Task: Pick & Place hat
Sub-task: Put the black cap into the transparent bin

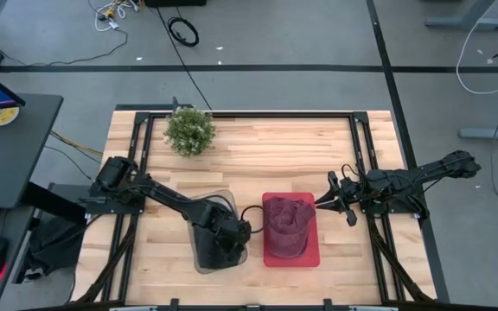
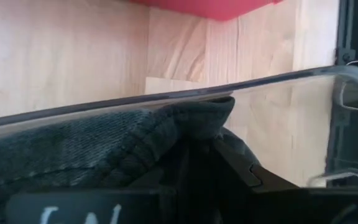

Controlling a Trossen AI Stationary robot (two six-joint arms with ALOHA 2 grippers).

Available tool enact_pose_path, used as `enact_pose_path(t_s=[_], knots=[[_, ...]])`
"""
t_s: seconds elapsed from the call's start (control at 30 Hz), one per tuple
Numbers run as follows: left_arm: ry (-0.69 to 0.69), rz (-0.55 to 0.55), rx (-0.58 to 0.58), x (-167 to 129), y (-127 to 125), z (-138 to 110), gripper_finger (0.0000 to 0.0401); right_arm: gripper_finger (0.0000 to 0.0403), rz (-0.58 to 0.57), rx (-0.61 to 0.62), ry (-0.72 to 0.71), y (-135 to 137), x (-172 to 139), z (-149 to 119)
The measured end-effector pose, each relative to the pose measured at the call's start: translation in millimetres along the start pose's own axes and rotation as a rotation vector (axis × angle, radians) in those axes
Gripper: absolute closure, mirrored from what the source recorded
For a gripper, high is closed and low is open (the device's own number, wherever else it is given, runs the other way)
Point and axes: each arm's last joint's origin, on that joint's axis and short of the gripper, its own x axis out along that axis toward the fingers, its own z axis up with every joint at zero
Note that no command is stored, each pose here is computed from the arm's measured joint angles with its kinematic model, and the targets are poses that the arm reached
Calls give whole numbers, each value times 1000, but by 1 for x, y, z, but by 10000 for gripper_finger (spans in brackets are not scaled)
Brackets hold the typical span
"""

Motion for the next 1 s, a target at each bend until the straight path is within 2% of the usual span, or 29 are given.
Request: enact_pose_path(t_s=[0.27, 0.47, 0.73, 0.83, 1.0], knots=[[-204, 36, 105, -31, -17, 8, 333, 334, 0, 0, -1, 0, 0, 0], [-304, -10, 175, -46, -38, 6, 333, 334, 1, 0, -4, 0, 0, 0], [-269, -23, 236, -78, -64, -21, 333, 334, 2, 0, -5, 0, 0, 0], [-249, 28, 195, -89, -73, -37, 333, 334, 1, 0, -5, 0, 0, 1], [-142, 173, 104, -89, -77, -66, 333, 334, 2, 0, -5, 0, 0, 1]])
